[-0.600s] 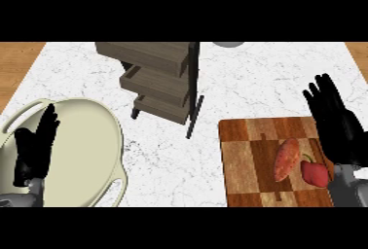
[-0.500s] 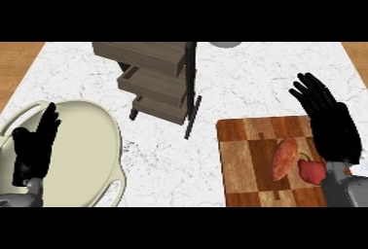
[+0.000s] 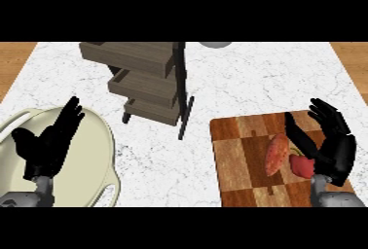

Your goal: Pick the sweet potato from the cutting board and place it in the tiered basket

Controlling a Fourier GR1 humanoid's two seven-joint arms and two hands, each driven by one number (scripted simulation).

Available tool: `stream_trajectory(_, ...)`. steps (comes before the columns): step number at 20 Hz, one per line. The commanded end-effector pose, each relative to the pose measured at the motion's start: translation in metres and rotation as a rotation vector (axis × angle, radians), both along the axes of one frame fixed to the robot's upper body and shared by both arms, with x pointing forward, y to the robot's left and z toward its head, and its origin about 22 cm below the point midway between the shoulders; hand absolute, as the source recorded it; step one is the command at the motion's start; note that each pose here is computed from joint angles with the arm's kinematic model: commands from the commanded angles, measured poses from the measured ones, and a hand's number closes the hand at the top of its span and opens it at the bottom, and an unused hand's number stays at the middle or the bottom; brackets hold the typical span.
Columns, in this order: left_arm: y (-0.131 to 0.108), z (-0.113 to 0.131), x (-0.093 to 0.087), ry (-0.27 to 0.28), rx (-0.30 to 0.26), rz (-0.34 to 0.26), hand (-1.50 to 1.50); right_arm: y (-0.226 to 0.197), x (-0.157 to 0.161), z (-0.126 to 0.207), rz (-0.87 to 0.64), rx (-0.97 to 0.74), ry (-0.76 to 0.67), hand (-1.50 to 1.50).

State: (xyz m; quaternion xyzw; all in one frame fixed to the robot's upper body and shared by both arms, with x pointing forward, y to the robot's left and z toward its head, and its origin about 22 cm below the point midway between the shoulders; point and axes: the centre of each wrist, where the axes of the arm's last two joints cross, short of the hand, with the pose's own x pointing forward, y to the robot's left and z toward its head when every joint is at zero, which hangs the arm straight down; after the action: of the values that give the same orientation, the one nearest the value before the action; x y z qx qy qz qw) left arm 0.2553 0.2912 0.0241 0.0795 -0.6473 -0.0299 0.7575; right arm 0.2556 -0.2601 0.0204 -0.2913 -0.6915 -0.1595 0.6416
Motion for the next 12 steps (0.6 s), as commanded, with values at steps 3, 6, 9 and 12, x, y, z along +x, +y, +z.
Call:
stream_trajectory(3, -0.005, 0.002, -0.013, 0.0, -0.045, -0.068, 0.0, 0.036, -0.021, -0.013, -0.218, -0.191, -0.026, -1.5)
stream_trajectory(6, -0.004, 0.009, 0.0, 0.007, -0.054, -0.086, 0.0, 0.027, -0.032, -0.027, -0.18, -0.333, 0.123, -1.5)
stream_trajectory(9, 0.001, 0.0, -0.007, 0.002, -0.035, -0.051, 0.0, -0.022, -0.047, -0.031, -0.159, -0.494, 0.351, -1.5)
stream_trajectory(12, -0.004, 0.01, 0.001, 0.004, -0.039, -0.059, 0.0, -0.024, -0.047, -0.024, -0.055, -0.56, 0.552, -1.5)
